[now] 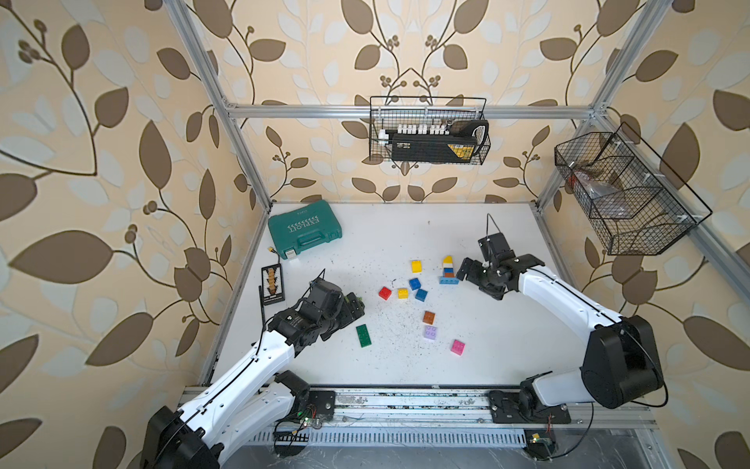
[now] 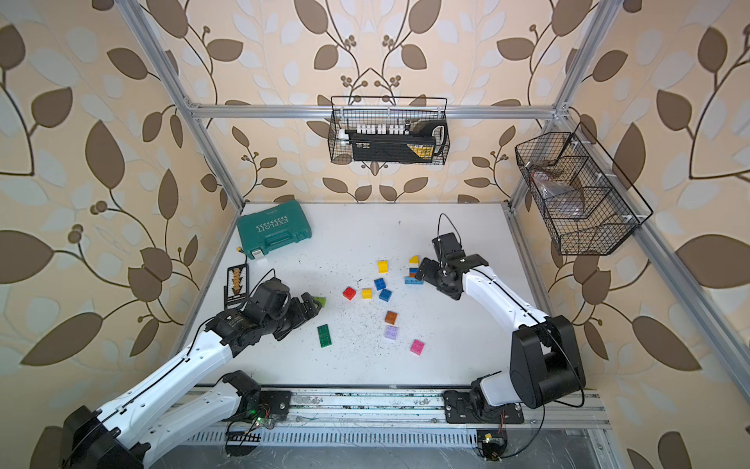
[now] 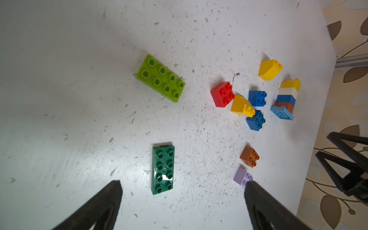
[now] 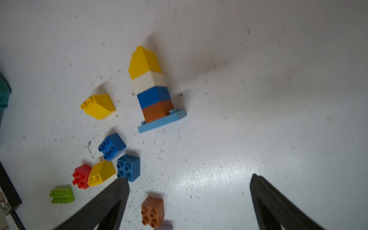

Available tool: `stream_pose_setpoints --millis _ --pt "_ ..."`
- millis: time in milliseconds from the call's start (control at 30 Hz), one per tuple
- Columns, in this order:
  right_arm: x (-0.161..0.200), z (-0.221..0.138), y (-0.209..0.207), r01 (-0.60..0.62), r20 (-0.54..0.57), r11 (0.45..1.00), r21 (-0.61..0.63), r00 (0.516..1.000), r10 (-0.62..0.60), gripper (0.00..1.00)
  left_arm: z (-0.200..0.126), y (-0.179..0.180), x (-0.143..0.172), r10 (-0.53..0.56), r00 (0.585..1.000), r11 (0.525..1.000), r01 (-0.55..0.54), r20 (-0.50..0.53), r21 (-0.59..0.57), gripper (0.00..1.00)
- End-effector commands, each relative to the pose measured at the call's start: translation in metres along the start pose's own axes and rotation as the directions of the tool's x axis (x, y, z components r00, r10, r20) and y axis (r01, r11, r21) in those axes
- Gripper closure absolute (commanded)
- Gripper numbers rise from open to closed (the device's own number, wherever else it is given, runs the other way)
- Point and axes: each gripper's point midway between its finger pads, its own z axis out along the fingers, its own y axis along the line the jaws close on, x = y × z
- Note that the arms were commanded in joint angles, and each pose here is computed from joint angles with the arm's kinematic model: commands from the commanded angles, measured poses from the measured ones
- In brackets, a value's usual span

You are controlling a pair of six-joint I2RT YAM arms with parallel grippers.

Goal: Assemble the number 1 with lego
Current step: Adjust the lego brick at the center of the board.

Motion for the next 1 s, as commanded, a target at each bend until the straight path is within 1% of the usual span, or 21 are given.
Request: stream_pose_setpoints --millis 0,67,100,133,267,300,400,467,533,600,700,733,800,867,967 --pt "0.016 -0.011 0.053 0.064 0.062 0.988 -0.138 0.997 -0.056 0.07 0.007 0.011 0.013 -0.067 0.994 0.994 0.06 -0.083 -0.089 0.02" --pt "0.021 -0.025 0.065 0.153 0.145 0.983 -0.1 0.98 -0.138 0.07 0.016 0.017 0.026 -0.083 0.99 0.985 0.065 -0.11 -0.158 0.02" --pt "0.023 -0.034 0.071 0.198 0.187 0.977 -0.083 0.966 -0.18 0.07 0.021 0.015 0.033 -0.074 0.99 0.984 0.052 -0.122 -0.173 0.02" --pt "0.023 -0.04 0.072 0.216 0.216 0.974 -0.071 0.956 -0.197 0.06 0.025 0.012 0.039 -0.066 0.99 0.982 0.041 -0.128 -0.184 0.01" --pt "0.024 -0.053 0.065 0.19 0.267 0.974 -0.122 0.952 -0.152 0.04 0.039 -0.003 0.053 -0.029 0.989 0.973 -0.004 -0.143 -0.231 0.01" --pt "0.022 -0.059 0.063 0.187 0.29 0.973 -0.137 0.947 -0.141 0.01 0.044 -0.004 0.057 -0.036 0.988 0.97 -0.002 -0.151 -0.244 0.01" --pt "0.012 -0.074 0.051 0.153 0.381 0.976 -0.154 0.921 -0.085 0.0 0.06 -0.003 0.067 -0.079 0.981 0.968 0.033 -0.176 -0.25 0.01" --pt "0.006 -0.078 0.048 0.136 0.414 0.973 -0.187 0.909 -0.048 0.0 0.068 0.003 0.072 -0.102 0.977 0.963 0.051 -0.187 -0.263 0.01" --pt "0.004 -0.076 0.049 0.101 0.406 0.969 -0.226 0.914 0.0 0.01 0.073 0.006 0.073 -0.088 0.978 0.961 0.034 -0.189 -0.274 0.01" --pt "0.002 -0.072 0.052 0.094 0.385 0.966 -0.241 0.923 0.007 0.0 0.077 0.006 0.073 -0.067 0.978 0.96 0.01 -0.196 -0.281 0.01" --pt "-0.007 -0.069 0.061 0.101 0.381 0.969 -0.227 0.925 -0.008 0.01 0.081 0.008 0.075 -0.042 0.975 0.956 -0.024 -0.216 -0.294 0.01" --pt "-0.008 -0.065 0.063 0.129 0.372 0.972 -0.199 0.927 -0.047 0.0 0.087 0.015 0.079 -0.04 0.972 0.945 -0.038 -0.232 -0.324 0.01" --pt "-0.003 -0.056 0.066 0.129 0.325 0.973 -0.192 0.944 -0.061 0.0 0.091 0.016 0.081 -0.032 0.968 0.943 -0.053 -0.25 -0.328 0.01" --pt "-0.002 -0.056 0.071 0.15 0.311 0.968 -0.201 0.947 -0.082 0.01 0.098 0.008 0.084 -0.018 0.962 0.951 -0.068 -0.274 -0.303 0.01" --pt "-0.004 -0.058 0.067 0.14 0.335 0.969 -0.201 0.94 -0.066 0.01 0.107 -0.016 0.085 0.006 0.951 0.964 -0.087 -0.309 -0.25 0.01"
